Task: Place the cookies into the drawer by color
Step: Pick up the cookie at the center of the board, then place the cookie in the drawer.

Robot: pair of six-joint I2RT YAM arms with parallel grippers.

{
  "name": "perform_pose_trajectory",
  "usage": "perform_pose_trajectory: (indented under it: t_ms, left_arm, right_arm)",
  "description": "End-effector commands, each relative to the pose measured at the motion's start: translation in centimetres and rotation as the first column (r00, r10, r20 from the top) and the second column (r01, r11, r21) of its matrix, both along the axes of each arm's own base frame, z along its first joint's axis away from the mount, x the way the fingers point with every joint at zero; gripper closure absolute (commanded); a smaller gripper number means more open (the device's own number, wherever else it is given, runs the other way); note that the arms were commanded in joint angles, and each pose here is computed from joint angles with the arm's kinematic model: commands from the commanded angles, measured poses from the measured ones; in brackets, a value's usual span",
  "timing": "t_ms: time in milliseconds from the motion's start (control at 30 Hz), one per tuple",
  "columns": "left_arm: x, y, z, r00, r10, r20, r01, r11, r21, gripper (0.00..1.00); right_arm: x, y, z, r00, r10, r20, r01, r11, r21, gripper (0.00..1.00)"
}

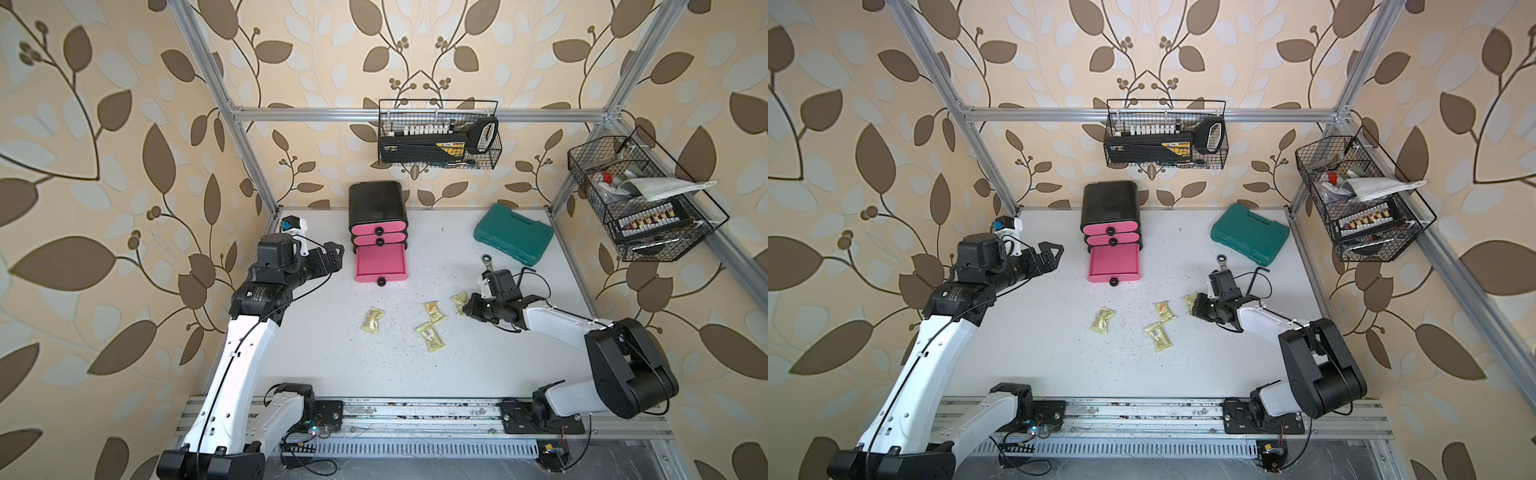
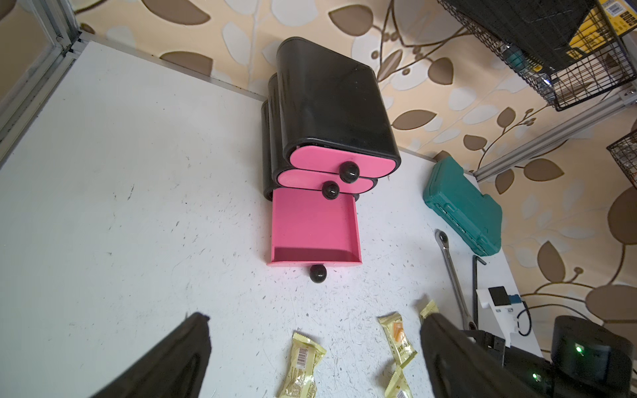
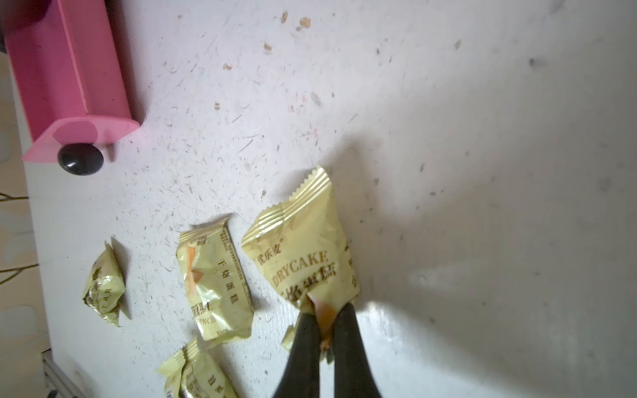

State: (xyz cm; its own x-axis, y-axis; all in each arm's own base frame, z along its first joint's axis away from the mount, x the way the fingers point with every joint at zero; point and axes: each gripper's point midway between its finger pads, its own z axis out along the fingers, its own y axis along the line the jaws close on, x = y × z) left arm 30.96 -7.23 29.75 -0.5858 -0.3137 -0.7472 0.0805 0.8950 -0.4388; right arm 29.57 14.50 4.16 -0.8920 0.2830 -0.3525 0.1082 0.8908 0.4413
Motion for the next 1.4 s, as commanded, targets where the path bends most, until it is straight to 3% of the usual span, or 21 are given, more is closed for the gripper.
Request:
perform_pose_trajectory:
  t_ms: [0,300,500,733,900,1200,1367]
  left_arm:
    - [0.3,0.3,1.9,0.998,0.010,0.064,-0.010,1.000,0.000,0.02]
    - [0.3,0.2,2.0,0.998,0.006,0.068,-0.006,1.000,-0.002,0.02]
    - [0.4,0.5,1.8,0.998,0.017,0.066,-0.017,1.000,0.008,0.02]
    - [0.5,0.4,1.6,0.998,0.013,0.059,-0.013,1.000,0.004,0.02]
    - [0.4,0.3,1.8,0.998,0.009,0.065,-0.009,1.000,-0.003,0.02]
    - [0.5,0.4,1.7,0.998,0.012,0.062,-0.011,1.000,-0.010,0.02]
    - [0.6,0.5,1.6,0.998,0.015,0.057,-0.014,1.000,-0.014,0.02]
  right_arm:
    - [0.7,0.6,3.7,0.993,0.024,0.115,-0.009,0.992,-0.130,1.00]
    - [3.4,9.9,11.6,0.937,0.186,0.297,-0.138,0.975,-0.176,1.00]
    - [7.3,16.3,12.9,0.914,0.229,0.334,-0.183,0.969,-0.164,1.00]
    - [11.7,19.1,11.3,0.919,0.197,0.340,-0.140,0.973,-0.185,1.00]
    - [14.0,19.7,8.8,0.942,0.142,0.305,-0.103,0.985,-0.140,1.00]
    - [16.3,20.2,4.5,0.968,0.104,0.226,-0.089,0.993,-0.074,1.00]
    - [16.3,20.0,4.1,0.973,0.093,0.212,-0.080,0.994,-0.069,0.83]
